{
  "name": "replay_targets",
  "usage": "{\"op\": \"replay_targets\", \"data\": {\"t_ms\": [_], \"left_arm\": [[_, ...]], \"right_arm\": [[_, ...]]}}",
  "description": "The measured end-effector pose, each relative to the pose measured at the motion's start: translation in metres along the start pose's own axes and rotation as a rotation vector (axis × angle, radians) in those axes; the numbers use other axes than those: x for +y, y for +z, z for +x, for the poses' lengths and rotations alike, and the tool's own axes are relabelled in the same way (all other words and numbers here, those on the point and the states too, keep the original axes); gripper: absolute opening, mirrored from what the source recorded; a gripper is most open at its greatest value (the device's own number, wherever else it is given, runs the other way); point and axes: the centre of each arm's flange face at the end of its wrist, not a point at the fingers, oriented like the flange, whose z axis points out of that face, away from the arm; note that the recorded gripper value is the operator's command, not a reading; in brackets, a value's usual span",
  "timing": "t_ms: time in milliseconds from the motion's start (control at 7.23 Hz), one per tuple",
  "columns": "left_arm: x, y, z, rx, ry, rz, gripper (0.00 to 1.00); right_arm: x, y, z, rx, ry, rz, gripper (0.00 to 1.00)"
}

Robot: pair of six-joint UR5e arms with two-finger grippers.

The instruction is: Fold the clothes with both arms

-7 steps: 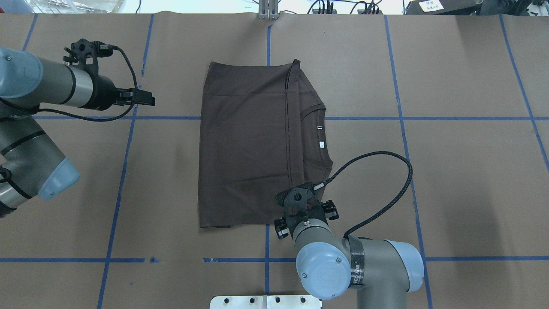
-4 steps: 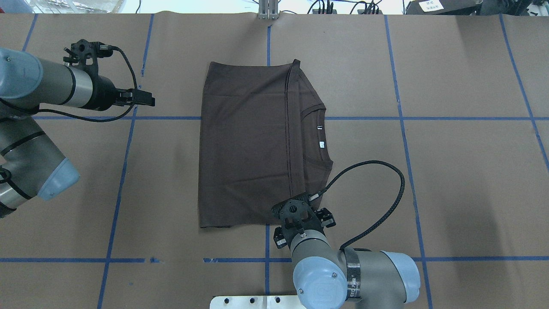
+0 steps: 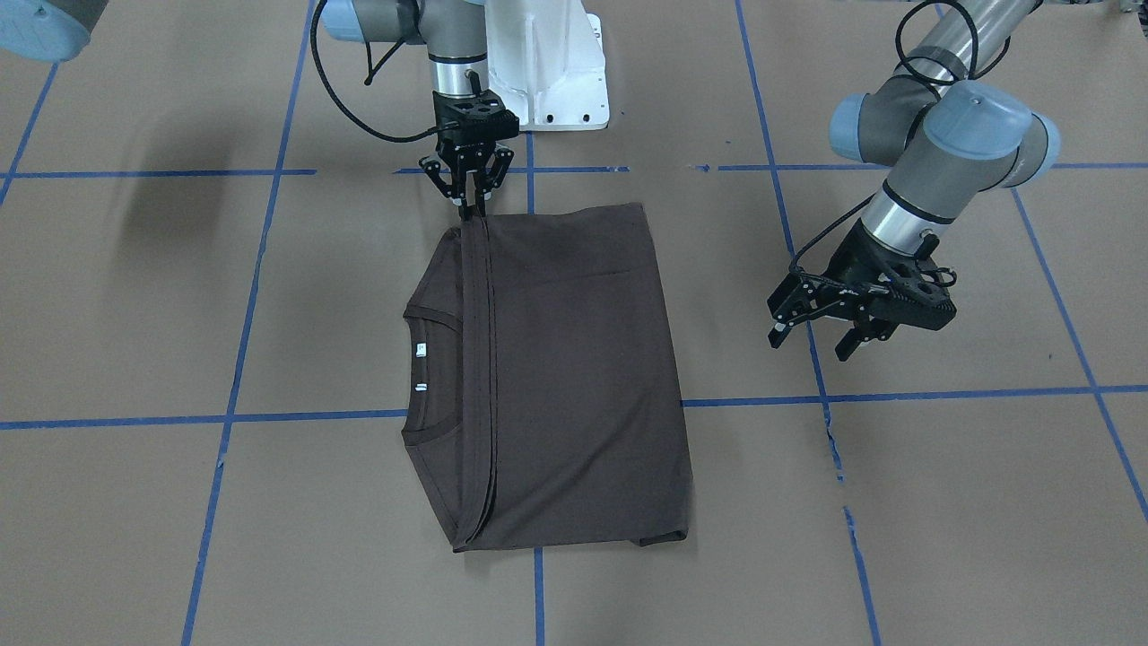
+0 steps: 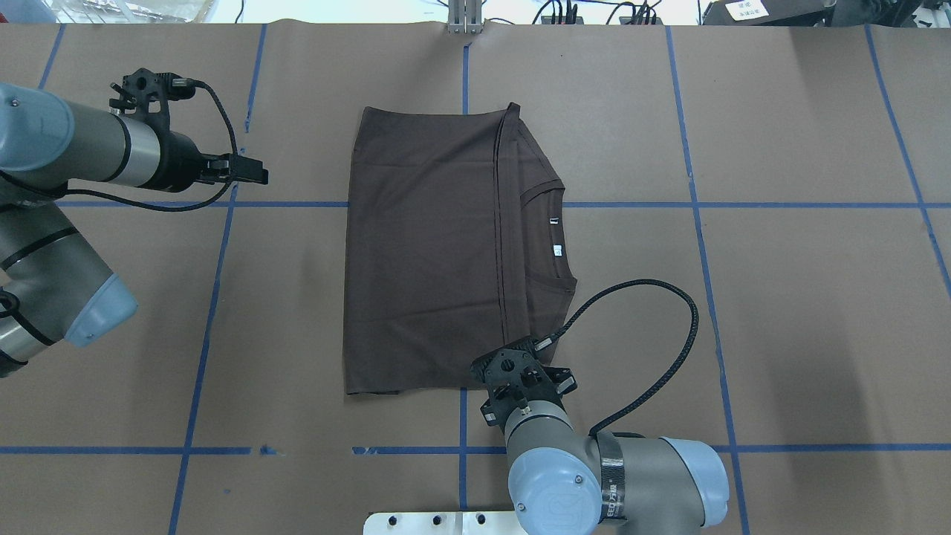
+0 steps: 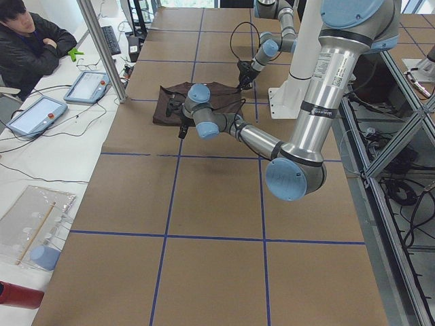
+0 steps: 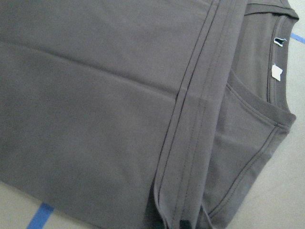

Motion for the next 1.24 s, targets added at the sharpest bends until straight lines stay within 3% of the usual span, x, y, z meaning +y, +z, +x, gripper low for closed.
{"op": "replay_targets", "data": {"t_ms": [553,829,1244], "left_arm": [[0.000,0.000,0.000,-0.002,0.001,0.005,1.00],[0.000,0.000,0.000,-0.002,0.001,0.006,1.00],[0.001,0.001,0.001,-0.002,0.004,0.007,1.00]], "right_arm": [[-0.010,-0.006,0.002,-0.009,0.021,0.015,0.10],[-0.010,-0.012,0.019,-0.011,0.111,0.021,0.12],[0.012,-0.012,0.039,0.003,0.335,0.003,0.38]]}}
